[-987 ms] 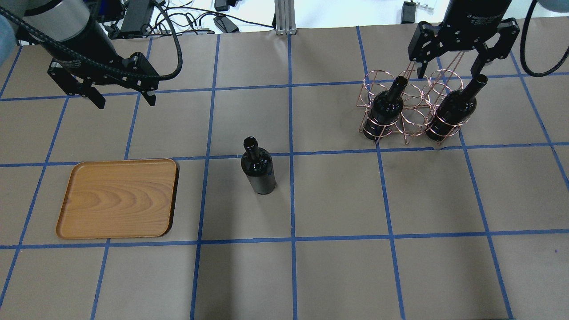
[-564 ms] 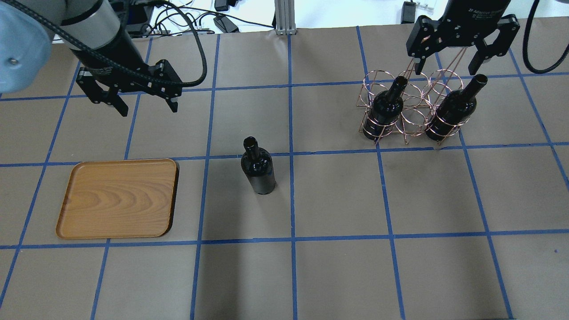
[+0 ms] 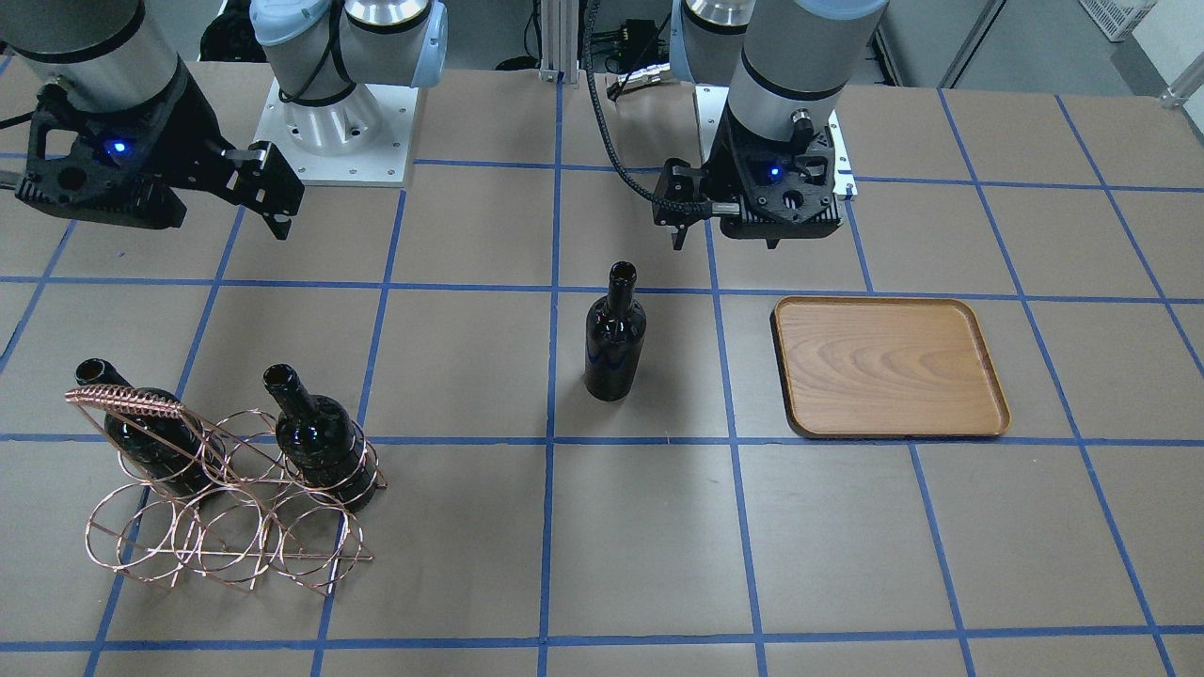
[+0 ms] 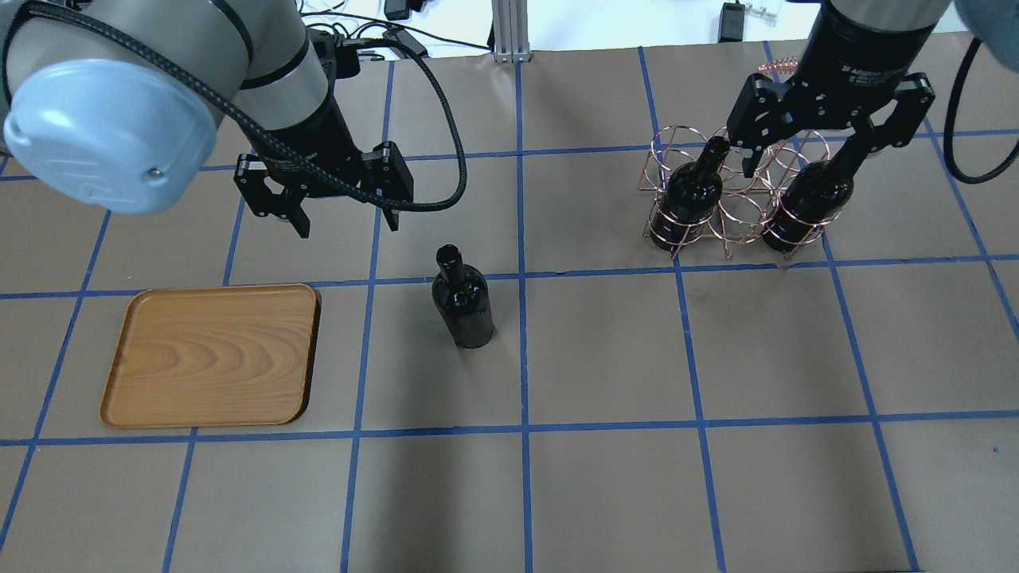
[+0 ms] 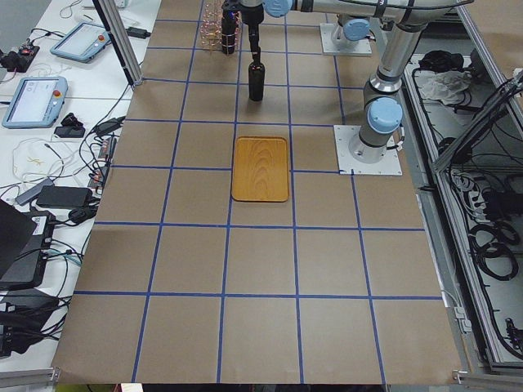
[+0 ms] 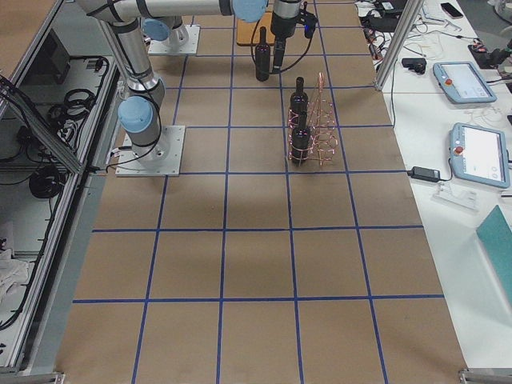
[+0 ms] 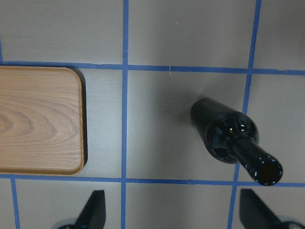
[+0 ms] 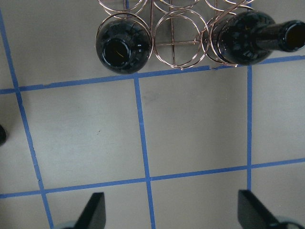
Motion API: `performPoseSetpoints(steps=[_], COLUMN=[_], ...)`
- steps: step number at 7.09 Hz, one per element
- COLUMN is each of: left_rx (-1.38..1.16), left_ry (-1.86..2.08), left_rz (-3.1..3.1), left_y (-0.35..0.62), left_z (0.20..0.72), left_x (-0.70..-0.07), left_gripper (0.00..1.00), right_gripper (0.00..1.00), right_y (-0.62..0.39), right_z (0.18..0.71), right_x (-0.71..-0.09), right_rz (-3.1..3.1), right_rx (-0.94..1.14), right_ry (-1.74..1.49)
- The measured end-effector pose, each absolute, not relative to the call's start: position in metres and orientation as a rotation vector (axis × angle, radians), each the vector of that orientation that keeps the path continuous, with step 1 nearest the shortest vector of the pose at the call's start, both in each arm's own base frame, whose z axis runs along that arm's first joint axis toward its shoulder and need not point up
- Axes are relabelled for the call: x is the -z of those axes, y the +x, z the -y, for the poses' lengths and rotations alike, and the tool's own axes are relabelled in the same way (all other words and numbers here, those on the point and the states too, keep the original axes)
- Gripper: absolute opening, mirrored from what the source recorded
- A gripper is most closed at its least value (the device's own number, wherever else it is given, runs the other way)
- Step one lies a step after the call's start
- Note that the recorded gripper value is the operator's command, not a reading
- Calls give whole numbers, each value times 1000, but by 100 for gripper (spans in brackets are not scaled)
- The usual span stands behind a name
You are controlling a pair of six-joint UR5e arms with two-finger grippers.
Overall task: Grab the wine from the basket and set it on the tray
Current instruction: 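Move the left gripper over the standing dark bottle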
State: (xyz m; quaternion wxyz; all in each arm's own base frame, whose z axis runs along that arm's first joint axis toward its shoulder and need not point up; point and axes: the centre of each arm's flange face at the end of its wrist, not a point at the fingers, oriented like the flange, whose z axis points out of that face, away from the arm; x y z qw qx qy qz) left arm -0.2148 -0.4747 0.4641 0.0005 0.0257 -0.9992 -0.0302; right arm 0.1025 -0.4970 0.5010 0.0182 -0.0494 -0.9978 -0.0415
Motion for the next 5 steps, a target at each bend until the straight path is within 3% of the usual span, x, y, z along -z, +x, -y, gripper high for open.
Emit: performPoseSetpoints(steps=[5], left_rx=[31], left_ry=[103], left_rz=[3125], left_y=[-286], left_z=[478], left_x=[-417], left_gripper=[98], right_gripper=[100], right_y=[103], right_z=[491], right_x=[-494], right_rz=[3102], right_rx=[91], right_ry=[-155])
